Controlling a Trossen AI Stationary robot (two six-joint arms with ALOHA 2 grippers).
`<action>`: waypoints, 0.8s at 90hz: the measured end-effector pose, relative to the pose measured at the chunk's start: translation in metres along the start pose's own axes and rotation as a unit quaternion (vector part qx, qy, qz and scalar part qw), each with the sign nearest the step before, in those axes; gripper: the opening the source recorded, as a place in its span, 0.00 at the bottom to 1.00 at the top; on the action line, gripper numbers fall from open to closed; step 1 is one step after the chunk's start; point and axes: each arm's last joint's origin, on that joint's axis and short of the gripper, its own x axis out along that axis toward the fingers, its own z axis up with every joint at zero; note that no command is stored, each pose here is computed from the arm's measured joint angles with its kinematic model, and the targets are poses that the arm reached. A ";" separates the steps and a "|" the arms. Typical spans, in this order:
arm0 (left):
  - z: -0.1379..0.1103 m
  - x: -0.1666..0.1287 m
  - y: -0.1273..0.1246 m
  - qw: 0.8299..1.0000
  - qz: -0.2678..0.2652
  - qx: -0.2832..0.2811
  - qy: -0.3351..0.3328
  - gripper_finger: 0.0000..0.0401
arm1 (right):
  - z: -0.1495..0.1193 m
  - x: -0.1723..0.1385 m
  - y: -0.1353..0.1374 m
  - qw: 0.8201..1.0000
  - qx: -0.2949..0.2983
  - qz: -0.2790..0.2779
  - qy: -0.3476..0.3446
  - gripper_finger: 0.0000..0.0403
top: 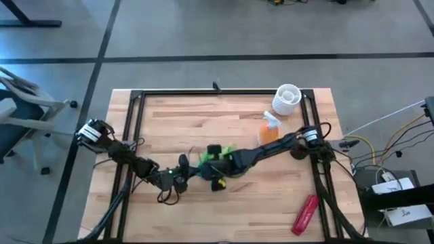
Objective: Apply microfiber cloth
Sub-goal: Wipe the back and front of the tablet with the green microfiber cloth
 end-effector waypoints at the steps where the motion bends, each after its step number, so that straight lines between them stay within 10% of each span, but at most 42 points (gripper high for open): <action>1: 0.000 0.000 0.000 1.000 0.000 0.000 0.000 0.03 | 0.000 0.000 0.001 1.000 0.001 0.000 0.000 0.00; 72: -0.001 0.000 0.000 1.000 0.005 -0.011 0.005 0.07 | -0.027 -0.012 0.017 0.991 0.081 -0.026 0.104 0.00</action>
